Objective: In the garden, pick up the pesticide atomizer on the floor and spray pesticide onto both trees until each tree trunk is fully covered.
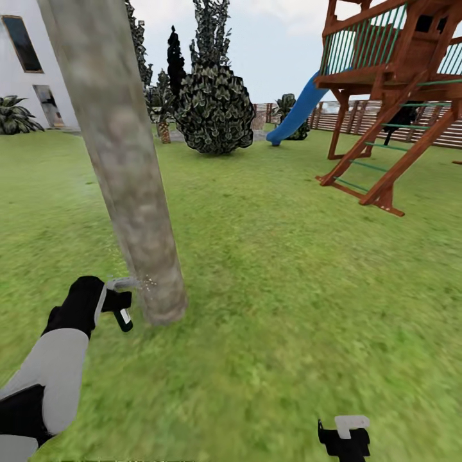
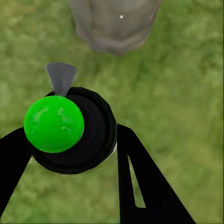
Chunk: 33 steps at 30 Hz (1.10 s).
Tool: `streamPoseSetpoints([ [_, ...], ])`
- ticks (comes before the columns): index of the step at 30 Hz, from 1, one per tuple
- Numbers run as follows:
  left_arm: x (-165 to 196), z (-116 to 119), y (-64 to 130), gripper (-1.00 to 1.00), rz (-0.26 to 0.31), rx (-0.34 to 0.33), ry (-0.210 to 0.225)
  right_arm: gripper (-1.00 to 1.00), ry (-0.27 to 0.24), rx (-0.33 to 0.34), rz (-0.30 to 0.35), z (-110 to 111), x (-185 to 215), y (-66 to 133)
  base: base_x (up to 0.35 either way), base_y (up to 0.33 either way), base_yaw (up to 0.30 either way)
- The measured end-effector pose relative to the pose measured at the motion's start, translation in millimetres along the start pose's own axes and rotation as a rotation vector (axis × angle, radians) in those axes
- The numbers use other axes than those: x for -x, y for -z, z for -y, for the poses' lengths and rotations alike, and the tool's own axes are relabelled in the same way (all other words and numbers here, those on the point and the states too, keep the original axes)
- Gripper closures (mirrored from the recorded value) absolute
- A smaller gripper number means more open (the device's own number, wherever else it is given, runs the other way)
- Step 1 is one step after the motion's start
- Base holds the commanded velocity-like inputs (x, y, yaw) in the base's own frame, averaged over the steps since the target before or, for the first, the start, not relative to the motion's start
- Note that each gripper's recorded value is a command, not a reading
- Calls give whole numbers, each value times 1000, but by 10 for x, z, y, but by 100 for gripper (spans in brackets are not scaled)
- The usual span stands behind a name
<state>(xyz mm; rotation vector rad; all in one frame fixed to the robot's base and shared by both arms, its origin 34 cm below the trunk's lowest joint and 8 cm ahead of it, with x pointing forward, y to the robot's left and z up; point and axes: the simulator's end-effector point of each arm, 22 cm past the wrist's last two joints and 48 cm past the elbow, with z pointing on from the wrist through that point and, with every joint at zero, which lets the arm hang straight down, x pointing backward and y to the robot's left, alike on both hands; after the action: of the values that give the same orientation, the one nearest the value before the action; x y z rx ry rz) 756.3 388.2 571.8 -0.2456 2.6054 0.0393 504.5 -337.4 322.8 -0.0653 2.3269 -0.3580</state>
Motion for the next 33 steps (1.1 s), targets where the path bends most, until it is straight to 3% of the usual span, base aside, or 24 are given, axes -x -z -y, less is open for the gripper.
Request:
streamPoseSetpoints([
  [2,104,25,63,100,-1,-2,-4,-100,0,0,0,0,-1,0,0,0,34],
  [4,218,135,125,100,1,8,-67,-100,1,-2,0,18,-2,-3,0,0,3],
  [5,262,100,147,100,7,19,-75,-100,2,-2,0,20,-2,-3,0,0,1],
  [7,321,-239,197,100,11,61,-65,-100,2,-2,0,22,-2,-4,0,0,0],
  [8,310,-451,230,100,6,36,-53,-100,2,-2,0,21,-2,-4,0,0,0],
  [9,299,-493,239,100,3,21,-59,-100,2,-2,0,21,-3,-4,0,0,0],
  [11,282,-393,234,100,0,-23,-59,-100,2,-2,0,22,-3,-4,0,0,0],
  [14,279,24,231,100,-21,-75,-133,-100,2,-3,0,23,-4,-3,0,0,0],
  [17,244,187,242,100,-32,-131,-150,-100,1,-1,0,13,-2,-2,0,0,97],
  [18,242,209,259,100,-33,-155,-149,-100,1,0,0,5,-1,-1,0,0,240],
  [22,180,29,250,100,-43,-142,-155,-100,0,0,0,-1,-1,0,42,-26,56],
  [28,201,77,265,100,-38,-159,-141,-100,2,-2,0,21,-3,-4,182,-181,1],
  [33,253,52,291,100,-29,-158,-138,-100,2,-2,0,22,-3,-4,-170,-204,0],
])
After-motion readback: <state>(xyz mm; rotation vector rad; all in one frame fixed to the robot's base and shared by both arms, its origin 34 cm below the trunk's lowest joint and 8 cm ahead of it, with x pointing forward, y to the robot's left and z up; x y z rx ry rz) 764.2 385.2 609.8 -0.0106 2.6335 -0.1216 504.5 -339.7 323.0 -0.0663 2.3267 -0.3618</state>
